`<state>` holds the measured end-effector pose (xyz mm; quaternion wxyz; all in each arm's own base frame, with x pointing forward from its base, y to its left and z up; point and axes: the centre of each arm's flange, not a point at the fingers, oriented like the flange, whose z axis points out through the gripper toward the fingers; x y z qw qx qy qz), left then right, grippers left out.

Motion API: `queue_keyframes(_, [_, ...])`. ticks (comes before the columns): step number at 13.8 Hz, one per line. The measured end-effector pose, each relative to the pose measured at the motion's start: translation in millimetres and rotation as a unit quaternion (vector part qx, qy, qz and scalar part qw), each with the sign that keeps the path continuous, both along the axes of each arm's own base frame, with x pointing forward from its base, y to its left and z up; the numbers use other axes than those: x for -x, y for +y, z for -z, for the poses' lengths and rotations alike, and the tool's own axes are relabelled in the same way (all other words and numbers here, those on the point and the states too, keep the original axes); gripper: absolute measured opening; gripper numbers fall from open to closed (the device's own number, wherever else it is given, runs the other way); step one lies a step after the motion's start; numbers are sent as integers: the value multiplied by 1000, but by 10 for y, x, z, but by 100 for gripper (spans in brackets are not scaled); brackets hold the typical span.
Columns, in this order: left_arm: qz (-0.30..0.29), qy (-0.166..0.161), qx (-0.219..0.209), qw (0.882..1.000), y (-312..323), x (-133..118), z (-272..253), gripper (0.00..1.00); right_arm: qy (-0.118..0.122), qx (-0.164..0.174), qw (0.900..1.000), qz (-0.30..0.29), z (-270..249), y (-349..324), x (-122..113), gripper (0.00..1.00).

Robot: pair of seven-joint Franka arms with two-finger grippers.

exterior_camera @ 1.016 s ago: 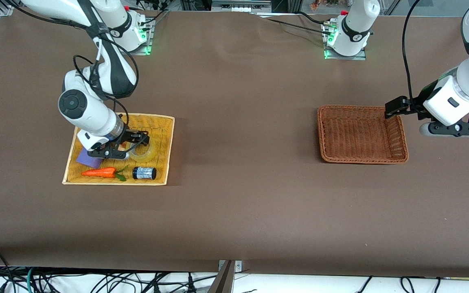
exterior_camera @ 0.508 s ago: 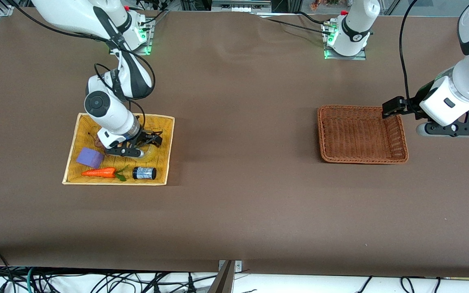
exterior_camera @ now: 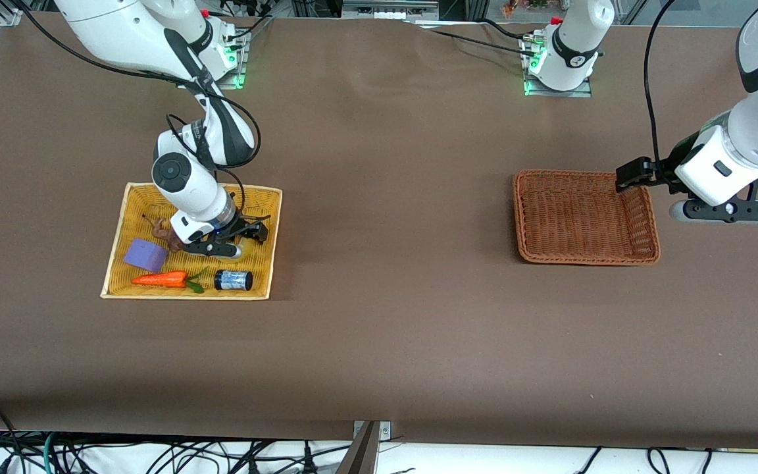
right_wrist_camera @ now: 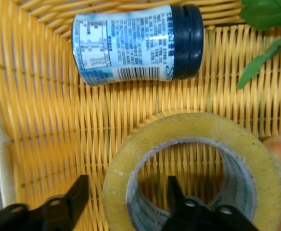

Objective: Transfer tape with both arms
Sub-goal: 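Grasp the tape roll with the right gripper and carry it toward the basket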

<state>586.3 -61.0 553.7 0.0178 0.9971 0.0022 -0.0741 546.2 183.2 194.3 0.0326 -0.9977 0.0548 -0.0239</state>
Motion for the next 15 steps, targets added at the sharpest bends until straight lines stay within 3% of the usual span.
queue_keyframes(1, [0, 0, 0, 1000, -1, 0, 0, 100, -2, -1, 1000, 0, -4, 1, -2, 49])
queue_keyframes(2, [1, 0, 0, 1000, -7, 1, 0, 100, -3, -1, 1000, 0, -7, 2, -4, 37])
queue_keyframes(4, [5, 0, 1, 1000, -55, 6, 0, 100, -7, -1, 1000, -2, -36, 8, -19, 22])
queue_keyframes(7, [9, 0, 1, 1000, -105, 12, 0, 100, 5, 3, 1000, -4, -191, 26, -84, 22])
queue_keyframes(10, [9, 1, 1, 1000, -107, 14, 1, 100, 23, 10, 999, -21, -765, 256, -234, 22])
queue_keyframes(15, [9, 1, 1, 1000, -107, 15, 2, 100, 20, 3, 1000, -3, -1886, 1488, -241, 22])
